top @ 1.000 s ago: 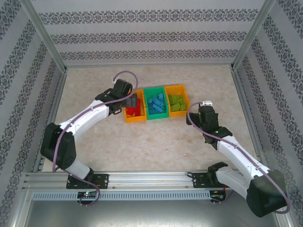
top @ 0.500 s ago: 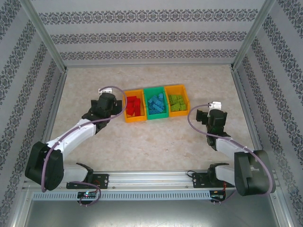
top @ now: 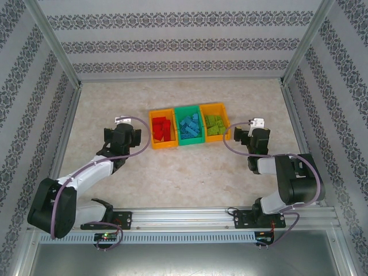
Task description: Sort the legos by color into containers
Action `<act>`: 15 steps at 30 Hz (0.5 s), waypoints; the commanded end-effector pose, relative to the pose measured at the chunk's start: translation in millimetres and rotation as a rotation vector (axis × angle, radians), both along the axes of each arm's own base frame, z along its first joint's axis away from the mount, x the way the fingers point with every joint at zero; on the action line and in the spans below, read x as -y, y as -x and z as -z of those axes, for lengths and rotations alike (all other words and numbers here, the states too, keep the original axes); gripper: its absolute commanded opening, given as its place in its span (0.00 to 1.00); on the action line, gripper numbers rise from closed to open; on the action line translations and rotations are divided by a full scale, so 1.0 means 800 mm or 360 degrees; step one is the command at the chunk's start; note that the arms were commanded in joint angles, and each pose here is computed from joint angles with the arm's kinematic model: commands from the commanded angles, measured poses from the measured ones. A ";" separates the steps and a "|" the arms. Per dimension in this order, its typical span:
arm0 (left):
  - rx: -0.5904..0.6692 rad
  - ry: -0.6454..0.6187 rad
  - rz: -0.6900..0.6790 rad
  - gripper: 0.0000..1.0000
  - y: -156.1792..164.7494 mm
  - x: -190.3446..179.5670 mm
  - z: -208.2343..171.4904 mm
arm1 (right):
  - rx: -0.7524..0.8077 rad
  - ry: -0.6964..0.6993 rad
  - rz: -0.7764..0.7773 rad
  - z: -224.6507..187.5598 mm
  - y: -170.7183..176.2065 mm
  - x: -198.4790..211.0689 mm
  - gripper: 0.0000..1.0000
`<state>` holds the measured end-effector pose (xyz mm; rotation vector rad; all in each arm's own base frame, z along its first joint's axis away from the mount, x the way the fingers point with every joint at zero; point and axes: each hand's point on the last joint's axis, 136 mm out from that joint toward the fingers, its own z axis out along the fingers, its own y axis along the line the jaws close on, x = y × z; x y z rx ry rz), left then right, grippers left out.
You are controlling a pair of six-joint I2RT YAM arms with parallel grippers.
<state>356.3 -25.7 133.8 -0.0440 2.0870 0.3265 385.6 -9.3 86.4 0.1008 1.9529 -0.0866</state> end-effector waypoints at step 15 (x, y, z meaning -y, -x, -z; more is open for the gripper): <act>0.0178 0.0298 0.0163 0.99 -0.040 -0.041 0.033 | 0.0113 -0.0009 -0.0043 -0.025 -0.013 -0.004 0.98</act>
